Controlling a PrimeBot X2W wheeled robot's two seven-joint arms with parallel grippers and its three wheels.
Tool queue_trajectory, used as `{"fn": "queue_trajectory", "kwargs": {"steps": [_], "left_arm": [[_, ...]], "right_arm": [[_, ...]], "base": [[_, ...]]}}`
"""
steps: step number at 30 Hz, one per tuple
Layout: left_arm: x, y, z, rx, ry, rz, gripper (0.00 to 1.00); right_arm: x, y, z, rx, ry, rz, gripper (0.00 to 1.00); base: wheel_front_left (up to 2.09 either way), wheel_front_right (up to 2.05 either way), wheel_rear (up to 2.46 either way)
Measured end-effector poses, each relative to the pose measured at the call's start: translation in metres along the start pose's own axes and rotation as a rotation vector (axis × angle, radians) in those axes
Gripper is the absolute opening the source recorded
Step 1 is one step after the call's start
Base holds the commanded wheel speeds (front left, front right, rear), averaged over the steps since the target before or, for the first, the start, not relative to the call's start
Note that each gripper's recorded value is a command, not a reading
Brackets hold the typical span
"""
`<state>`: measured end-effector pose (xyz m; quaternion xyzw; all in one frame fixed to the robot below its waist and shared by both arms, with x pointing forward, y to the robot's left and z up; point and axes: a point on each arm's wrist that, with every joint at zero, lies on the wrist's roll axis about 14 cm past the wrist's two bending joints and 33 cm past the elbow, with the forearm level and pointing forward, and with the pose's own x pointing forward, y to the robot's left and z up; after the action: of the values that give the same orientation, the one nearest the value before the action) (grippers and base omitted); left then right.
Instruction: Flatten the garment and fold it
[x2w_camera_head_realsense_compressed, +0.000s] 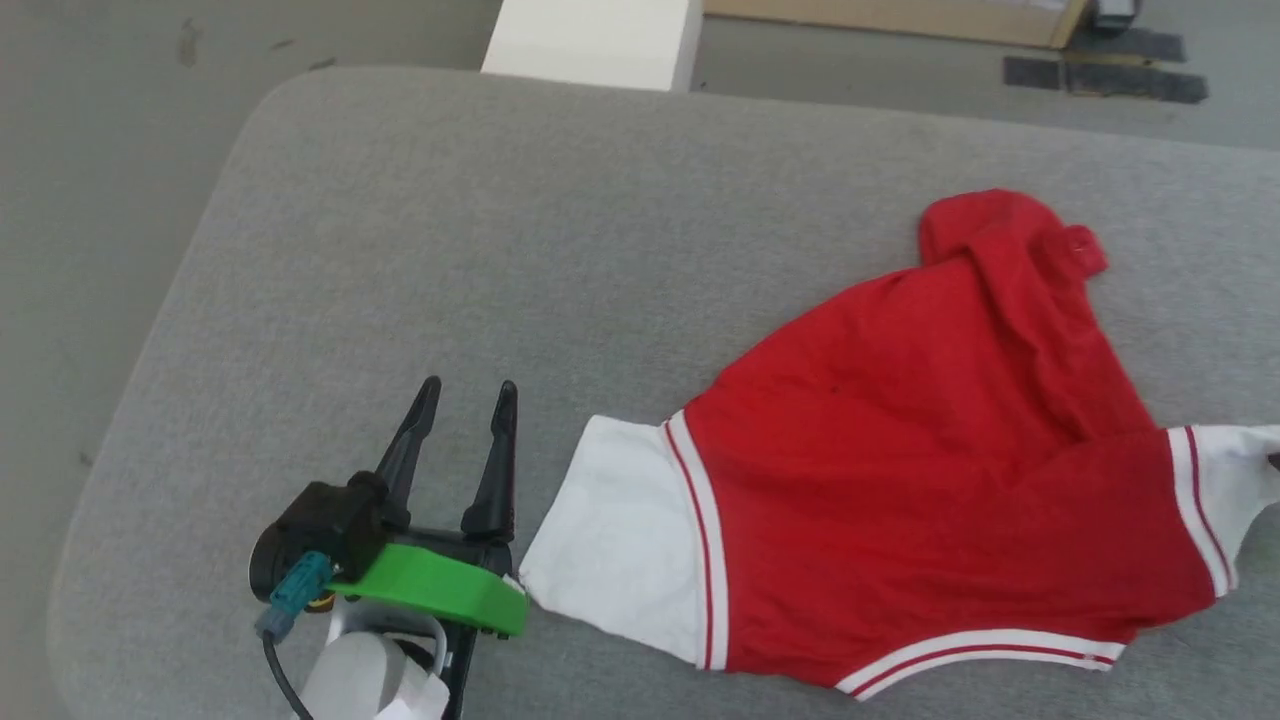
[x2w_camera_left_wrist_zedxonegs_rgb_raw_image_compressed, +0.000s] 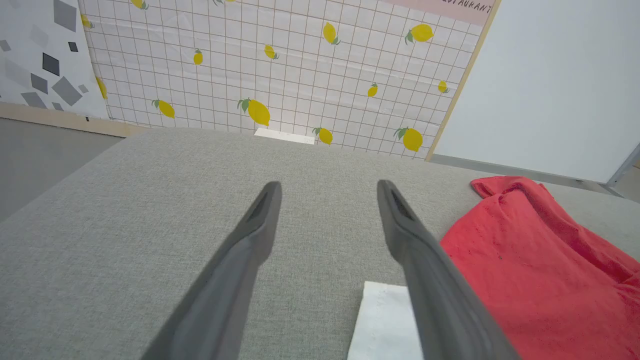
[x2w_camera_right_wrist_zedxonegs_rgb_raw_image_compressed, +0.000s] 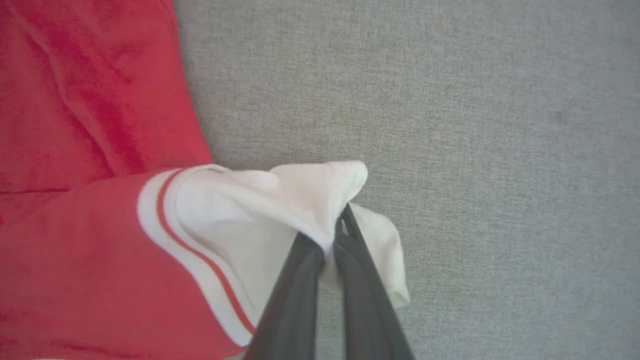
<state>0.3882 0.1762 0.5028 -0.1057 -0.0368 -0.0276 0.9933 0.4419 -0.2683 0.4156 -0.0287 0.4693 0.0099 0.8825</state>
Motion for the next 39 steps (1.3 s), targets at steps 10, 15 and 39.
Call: {"fn": "queue_trajectory", "kwargs": {"steps": [10,15,39], "left_arm": [[-0.003,0.016,-0.005,0.011,0.019,0.048,1.0],[-0.003,0.011,0.002,0.009,-0.004,0.031,1.0],[-0.03,-0.017,0.001,0.016,0.011,-0.069,1.0]], "right_arm": [[0.04,-0.003,0.008,-0.166,-0.056,-0.091,1.0],[0.032,-0.013,0.017,-0.183,-0.157,-0.119,1.0],[-0.103,0.027,0.032,-0.04,-0.997,-0.07,1.0]], "base": [[0.0,0.0,0.0],[0.0,0.0,0.0],[0.0,0.0,0.0]]}}
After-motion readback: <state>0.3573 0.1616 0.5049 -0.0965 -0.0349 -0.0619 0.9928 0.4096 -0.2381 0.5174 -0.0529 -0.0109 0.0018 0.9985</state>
